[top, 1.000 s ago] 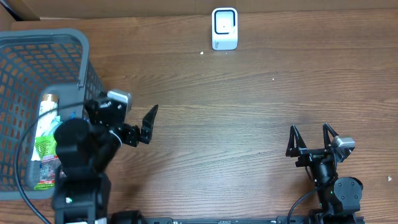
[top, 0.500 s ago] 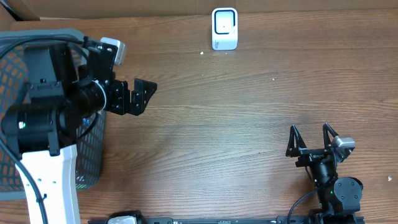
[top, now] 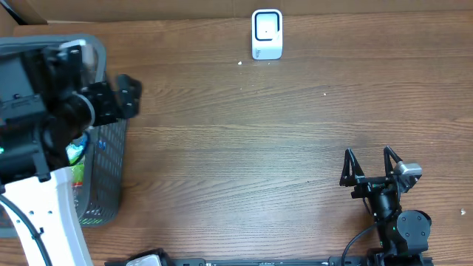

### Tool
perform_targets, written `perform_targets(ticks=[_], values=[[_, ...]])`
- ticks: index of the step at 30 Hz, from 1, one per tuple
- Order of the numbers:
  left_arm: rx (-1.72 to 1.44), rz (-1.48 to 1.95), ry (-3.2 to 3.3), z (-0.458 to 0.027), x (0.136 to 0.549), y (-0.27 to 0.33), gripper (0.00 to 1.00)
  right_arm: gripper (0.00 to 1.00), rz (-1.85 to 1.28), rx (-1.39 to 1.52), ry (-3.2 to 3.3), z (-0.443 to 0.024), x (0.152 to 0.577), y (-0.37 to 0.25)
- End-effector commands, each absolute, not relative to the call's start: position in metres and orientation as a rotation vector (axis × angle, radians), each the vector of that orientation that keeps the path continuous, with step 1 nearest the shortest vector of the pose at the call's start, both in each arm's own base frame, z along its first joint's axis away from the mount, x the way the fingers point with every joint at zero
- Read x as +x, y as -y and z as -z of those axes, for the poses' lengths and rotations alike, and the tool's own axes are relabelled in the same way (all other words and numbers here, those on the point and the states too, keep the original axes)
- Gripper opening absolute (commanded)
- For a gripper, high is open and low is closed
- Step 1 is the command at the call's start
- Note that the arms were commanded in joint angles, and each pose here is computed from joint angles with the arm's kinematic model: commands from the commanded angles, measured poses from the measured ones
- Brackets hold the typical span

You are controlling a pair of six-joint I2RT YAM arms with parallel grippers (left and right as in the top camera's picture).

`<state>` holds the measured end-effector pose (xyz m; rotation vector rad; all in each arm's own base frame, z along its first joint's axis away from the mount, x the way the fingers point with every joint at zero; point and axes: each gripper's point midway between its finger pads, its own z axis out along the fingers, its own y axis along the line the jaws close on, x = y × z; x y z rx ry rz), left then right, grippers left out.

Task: Scan the item barcode
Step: 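Reach the left gripper into the basket and grasp the green snack bag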

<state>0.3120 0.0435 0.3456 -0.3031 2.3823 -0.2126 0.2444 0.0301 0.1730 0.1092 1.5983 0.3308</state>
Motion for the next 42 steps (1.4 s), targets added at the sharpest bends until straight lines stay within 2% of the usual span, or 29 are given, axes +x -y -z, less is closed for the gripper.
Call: perform_targets(ticks=[1,10,18,22,30,33,42], values=[[-0.55,0.053,-2.397,-0.337,0.306,-0.089,1.0,1.0,-0.328,0.112,-1.597,-0.17,0.245,-0.03],[-1.067,-0.328,-2.417,-0.298,0.278,-0.166,1.0,1.0,-0.328,0.112,-1.597,-0.17,0.245,-0.03],[-1.283,-0.39,-2.471,-0.265,0.265,-0.197,1.0,1.0,-0.328,0.112,-1.597,-0.17,0.245,-0.03],[-1.408,-0.383,-2.487,-0.252,0.249,-0.208,0.96,1.0,-0.328,0.112,-1.597,-0.17,0.245,-0.03],[-1.568,-0.385,-2.565,-0.203,0.22,-0.213,0.92,1.0,-0.328,0.112,-1.597,-0.17,0.245,-0.03],[-1.608,-0.385,-2.557,-0.175,0.219,-0.218,0.86,1.0,-0.328,0.112,-1.597,-0.17,0.245,-0.03],[-1.667,-0.481,-2.544,-0.124,0.205,-0.227,0.87,1.0,-0.328,0.112,-1.597,-0.17,0.245,-0.03]])
